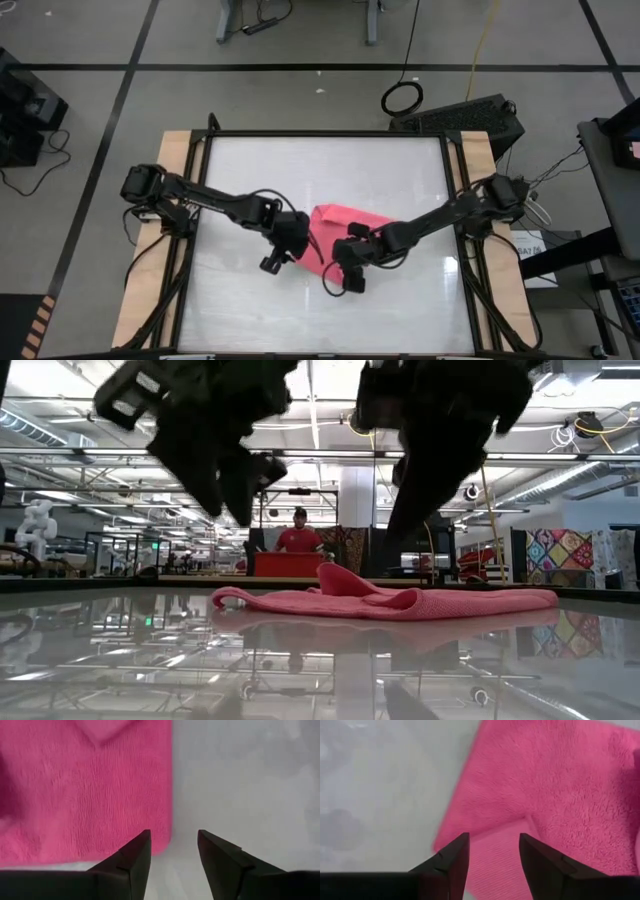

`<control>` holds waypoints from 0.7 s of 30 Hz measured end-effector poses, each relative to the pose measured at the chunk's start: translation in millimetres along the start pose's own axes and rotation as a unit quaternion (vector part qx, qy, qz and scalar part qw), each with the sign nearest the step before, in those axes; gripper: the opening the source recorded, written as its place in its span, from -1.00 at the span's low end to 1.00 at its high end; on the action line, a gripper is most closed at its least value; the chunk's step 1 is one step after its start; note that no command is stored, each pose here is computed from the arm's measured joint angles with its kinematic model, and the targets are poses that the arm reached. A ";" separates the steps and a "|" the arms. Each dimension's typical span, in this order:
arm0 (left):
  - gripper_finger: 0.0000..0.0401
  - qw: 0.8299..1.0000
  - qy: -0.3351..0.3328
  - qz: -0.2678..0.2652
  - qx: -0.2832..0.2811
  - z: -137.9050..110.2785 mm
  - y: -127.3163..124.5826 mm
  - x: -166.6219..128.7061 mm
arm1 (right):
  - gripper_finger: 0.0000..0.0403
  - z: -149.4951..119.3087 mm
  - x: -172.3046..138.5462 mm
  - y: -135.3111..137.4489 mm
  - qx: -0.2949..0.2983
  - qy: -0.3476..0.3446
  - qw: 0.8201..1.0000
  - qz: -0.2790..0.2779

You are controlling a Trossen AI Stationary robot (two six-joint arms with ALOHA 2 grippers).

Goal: Roll towel
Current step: Roll the pink microfiber cloth

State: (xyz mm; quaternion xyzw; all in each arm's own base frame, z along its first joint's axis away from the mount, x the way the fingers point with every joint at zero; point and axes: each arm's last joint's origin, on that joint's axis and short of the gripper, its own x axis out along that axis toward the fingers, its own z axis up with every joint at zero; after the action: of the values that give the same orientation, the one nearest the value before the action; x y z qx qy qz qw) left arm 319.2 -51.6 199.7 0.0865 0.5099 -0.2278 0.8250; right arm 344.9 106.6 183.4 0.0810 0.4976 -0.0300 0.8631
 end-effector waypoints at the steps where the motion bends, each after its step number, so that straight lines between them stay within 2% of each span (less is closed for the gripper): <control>1: -0.17 1.000 -0.004 0.005 0.004 -2.1 -1.4 4.0 | -0.21 0.0 4.9 -1.7 -0.001 0.002 1.000 -0.004; 4: -0.17 0.999 -0.030 0.012 0.020 -5.3 -4.7 13.2 | -0.25 0.0 16.2 -7.2 0.001 0.009 1.000 -0.012; 9: -0.17 0.998 -0.030 0.031 0.037 -17.5 -8.8 25.8 | -0.29 4.2 22.8 -15.7 0.005 0.004 1.000 -0.017; 15: -0.17 0.999 -0.007 0.029 0.032 -32.9 -8.1 42.2 | -0.30 5.7 28.5 -25.7 0.007 0.014 1.000 -0.021; 21: -0.17 0.999 0.004 0.046 0.015 -36.7 -3.4 57.9 | -0.30 0.5 42.9 -29.5 0.010 0.053 0.999 0.010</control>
State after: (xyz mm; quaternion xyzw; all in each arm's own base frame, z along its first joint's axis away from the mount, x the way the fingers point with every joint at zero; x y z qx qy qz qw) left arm 310.0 -57.5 132.0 0.1235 0.5054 -0.1973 0.8309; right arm 363.0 78.6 143.3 0.0961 0.5414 -0.0220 0.8350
